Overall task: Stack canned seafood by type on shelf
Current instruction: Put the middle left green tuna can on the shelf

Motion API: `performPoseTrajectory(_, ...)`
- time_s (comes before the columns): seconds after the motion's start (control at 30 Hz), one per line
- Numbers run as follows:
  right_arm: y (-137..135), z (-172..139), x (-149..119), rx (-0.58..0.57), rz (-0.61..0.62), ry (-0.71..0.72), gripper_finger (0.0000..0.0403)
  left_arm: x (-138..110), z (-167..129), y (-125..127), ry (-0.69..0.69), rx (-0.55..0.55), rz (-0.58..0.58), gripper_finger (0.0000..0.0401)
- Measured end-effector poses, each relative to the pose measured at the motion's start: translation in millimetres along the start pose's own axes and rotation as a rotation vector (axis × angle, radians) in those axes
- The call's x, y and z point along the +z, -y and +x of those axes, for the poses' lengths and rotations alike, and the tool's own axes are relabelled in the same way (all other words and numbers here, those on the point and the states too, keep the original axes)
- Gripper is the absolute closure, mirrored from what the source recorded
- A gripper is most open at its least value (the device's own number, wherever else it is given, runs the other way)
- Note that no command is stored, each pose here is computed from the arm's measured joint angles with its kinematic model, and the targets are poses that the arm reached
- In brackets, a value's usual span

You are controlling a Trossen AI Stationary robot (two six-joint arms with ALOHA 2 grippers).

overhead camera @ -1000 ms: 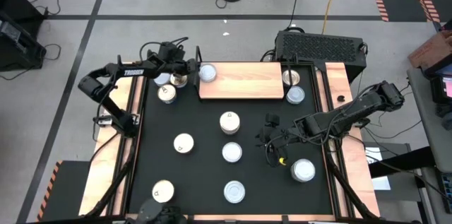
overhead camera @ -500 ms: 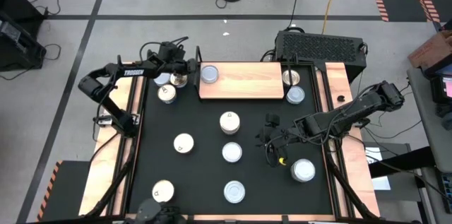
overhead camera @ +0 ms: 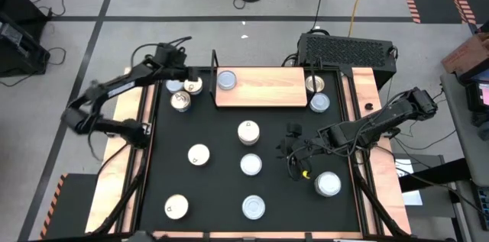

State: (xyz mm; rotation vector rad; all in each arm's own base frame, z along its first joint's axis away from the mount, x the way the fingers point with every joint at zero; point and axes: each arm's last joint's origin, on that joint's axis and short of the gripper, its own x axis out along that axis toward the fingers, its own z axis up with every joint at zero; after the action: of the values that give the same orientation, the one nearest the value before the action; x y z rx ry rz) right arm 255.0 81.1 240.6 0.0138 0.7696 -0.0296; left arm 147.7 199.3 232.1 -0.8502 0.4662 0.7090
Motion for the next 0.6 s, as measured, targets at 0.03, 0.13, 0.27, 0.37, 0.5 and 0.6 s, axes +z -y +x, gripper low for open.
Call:
performPoseTrajectory(0.03, 0, 0, 0, 0.000, -0.001, 0.002, 0.0255, -2, -10, 5, 0.009, -0.011, 0.016, 0.0336)
performPoseTrajectory(0.13, 0, 0, 2, 0.001, 0.001, 0.019, 0.0255, -11, -37, 22, 0.025, -0.048, 0.064, 0.0336)
performPoseTrajectory(0.27, -1, 0, 6, 0.013, 0.013, 0.067, 0.0255, -28, -62, 38, 0.004, -0.059, 0.120, 0.0335)
performPoseTrajectory(0.37, -3, -1, 11, 0.024, 0.015, 0.110, 0.0255, -41, -71, 42, -0.029, -0.007, 0.162, 0.0335)
performPoseTrajectory(0.5, -3, -1, 15, 0.035, 0.022, 0.154, 0.0255, -51, -69, 47, -0.069, -0.001, 0.205, 0.0335)
performPoseTrajectory(0.6, -4, -2, 19, 0.026, 0.034, 0.192, 0.0255, -62, -59, 56, -0.069, -0.064, 0.271, 0.0335)
